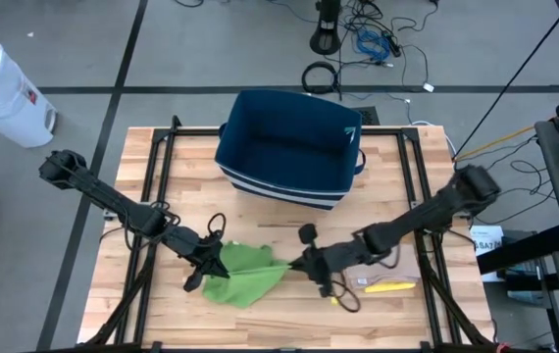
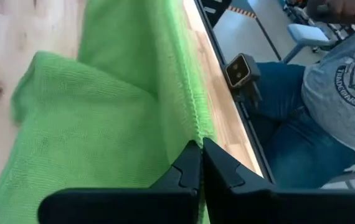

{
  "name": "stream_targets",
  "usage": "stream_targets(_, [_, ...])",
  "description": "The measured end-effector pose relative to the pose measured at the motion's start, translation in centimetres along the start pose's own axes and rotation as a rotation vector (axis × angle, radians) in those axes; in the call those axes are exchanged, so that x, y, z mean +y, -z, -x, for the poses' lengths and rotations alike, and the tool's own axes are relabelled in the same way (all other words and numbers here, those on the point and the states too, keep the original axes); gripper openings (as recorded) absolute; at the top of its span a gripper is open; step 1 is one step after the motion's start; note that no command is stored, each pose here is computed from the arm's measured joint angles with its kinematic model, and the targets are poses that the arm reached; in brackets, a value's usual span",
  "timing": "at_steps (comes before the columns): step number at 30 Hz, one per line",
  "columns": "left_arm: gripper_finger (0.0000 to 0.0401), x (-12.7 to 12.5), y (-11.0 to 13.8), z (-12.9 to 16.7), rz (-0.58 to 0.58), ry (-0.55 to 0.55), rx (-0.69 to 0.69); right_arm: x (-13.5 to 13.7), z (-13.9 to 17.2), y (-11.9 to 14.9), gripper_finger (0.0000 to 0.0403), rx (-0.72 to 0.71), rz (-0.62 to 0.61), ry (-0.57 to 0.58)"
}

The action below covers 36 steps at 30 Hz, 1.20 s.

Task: Fold towel
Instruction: Fold the green towel

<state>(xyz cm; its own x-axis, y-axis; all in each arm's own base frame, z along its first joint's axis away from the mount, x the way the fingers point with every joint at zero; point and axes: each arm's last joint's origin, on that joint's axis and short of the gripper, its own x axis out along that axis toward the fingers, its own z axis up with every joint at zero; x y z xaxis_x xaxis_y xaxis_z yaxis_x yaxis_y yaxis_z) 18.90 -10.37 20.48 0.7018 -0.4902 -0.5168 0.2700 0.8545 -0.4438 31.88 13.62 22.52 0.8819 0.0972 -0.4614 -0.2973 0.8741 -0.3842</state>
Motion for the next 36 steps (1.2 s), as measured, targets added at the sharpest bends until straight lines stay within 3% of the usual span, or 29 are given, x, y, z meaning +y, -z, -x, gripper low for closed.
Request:
stream_targets(5, [0.0020,0.7,0.2,-0.8,-0.022,-0.117,-0.006,-0.5,2.4,-0.8,0.0000,0.013,-0.040,-0.012])
stream_targets(16, [0.0045,2.9,2.5,-4.8,0.010,-0.219,0.150,0.1,2.2,1.0,0.0000,0.184,-0.080,-0.050])
stream_targets(23, [0.0107,3.2,2.6,-4.9,0.008,-0.275,0.141,0.2,2.3,1.5,0.0000,0.234,-0.084,-0.057])
stream_targets(36, [0.0112,4.4,3.0,-4.5,0.016,-0.405,0.185,0.4,2.5,2.2,0.0000,0.306,-0.093,-0.067])
